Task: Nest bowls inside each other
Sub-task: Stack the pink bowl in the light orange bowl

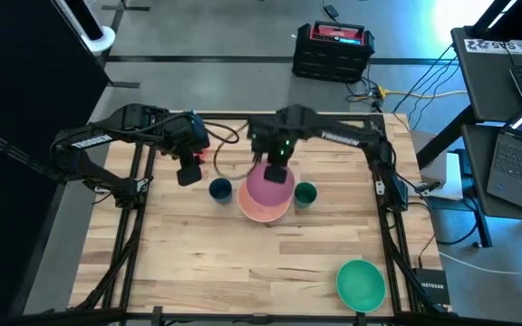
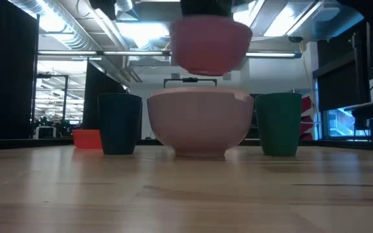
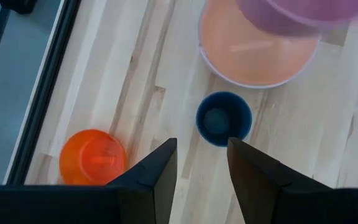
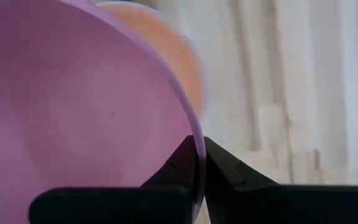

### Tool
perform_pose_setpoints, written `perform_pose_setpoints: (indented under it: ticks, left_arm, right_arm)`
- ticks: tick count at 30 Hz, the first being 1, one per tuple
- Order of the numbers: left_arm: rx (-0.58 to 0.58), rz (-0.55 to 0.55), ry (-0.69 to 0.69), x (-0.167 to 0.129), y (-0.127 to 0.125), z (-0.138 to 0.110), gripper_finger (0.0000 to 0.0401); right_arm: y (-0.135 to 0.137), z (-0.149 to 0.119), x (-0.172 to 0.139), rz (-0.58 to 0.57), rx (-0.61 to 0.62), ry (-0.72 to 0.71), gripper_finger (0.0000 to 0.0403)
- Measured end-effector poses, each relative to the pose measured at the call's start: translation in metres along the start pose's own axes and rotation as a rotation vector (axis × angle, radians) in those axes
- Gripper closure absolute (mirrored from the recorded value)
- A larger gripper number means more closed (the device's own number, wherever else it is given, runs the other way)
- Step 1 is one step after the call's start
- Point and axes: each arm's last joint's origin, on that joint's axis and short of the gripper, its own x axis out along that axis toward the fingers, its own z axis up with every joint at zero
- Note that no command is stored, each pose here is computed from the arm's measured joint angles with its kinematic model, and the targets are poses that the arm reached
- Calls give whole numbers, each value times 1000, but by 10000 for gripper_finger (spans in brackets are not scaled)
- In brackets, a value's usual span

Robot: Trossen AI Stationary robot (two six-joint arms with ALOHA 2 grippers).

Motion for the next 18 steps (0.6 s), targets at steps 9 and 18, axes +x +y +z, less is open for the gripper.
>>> perform_pose_setpoints:
  ticks: [9, 18]
  left_arm:
    - [2, -2, -11, -1, 0, 0, 277]
    - [28, -1, -12, -2, 0, 0, 277]
  right_arm:
    - [-9, 4, 46, 31, 23, 55, 403]
    - [-18, -3, 89, 82, 29, 117, 391]
